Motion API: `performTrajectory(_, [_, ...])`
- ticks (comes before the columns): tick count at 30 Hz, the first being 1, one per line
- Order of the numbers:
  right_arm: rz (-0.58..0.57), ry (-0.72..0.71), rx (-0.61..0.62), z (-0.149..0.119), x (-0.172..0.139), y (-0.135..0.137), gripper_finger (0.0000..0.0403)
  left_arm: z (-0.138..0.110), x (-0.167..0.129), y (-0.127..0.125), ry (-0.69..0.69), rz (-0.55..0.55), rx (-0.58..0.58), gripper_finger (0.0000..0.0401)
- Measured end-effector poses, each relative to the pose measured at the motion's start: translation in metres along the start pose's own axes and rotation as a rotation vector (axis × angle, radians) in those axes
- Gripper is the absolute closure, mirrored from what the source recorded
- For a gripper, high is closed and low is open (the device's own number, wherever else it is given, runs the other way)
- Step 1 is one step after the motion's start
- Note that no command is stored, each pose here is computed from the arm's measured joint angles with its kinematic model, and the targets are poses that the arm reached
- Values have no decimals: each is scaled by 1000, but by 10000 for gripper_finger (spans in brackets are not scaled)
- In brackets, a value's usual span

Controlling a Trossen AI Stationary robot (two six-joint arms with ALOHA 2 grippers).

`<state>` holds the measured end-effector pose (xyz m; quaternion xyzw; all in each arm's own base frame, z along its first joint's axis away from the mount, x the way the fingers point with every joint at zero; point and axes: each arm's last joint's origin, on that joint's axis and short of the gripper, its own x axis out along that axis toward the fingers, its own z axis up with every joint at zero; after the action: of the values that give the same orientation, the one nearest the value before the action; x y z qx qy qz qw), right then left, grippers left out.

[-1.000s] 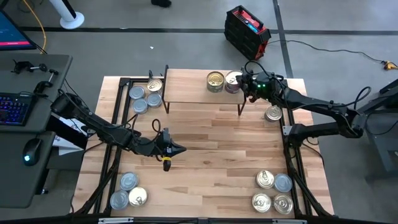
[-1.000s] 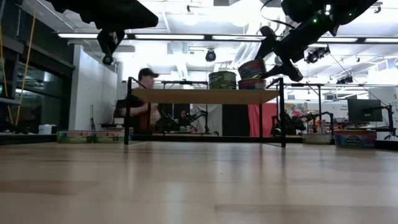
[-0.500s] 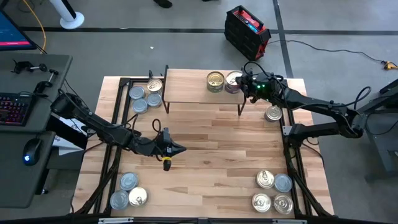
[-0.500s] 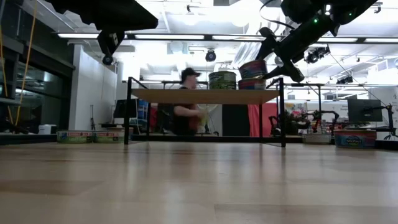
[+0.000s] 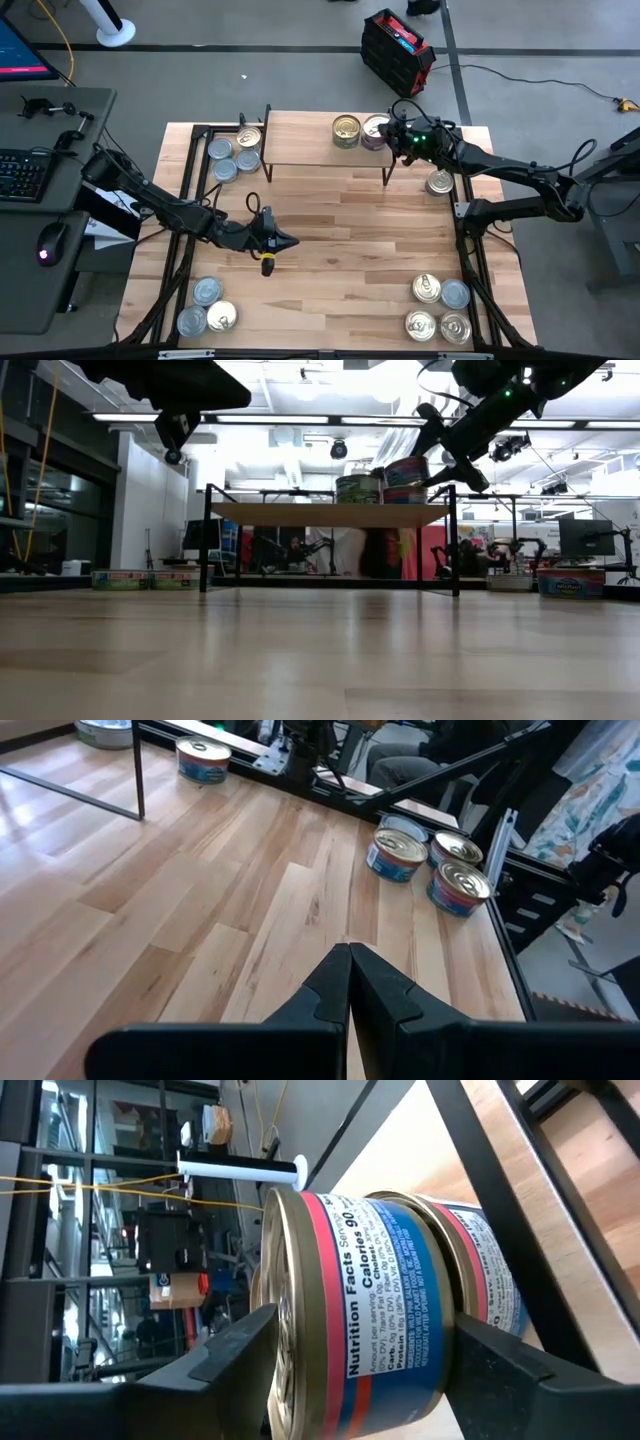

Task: Stack canned seafood by type on shelf
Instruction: Stack the blue pink tuna can on top of the other blue pink tuna can on the shelf

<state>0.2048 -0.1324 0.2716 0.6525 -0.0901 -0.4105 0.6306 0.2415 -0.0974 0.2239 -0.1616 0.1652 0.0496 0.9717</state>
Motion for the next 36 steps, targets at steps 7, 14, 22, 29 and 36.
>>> performTrajectory(7, [7, -12, -72, 0, 0, 1, 159, 0, 0, 0, 1, 0, 0, 401])
performTrajectory(14, [10, -31, -61, 1, 0, 1, 130, 0, 0, 0, 3, 1, 10, 401])
performTrajectory(22, [54, -30, -38, 1, 0, 5, 77, 0, 0, 0, 4, 1, 10, 401])
performTrajectory(29, [-22, -32, -48, 3, -7, 17, 75, 0, 0, 0, 4, 2, 10, 401])
performTrajectory(36, [-99, -68, -71, 8, -19, 33, 75, 0, 0, 0, 4, 2, 10, 401])
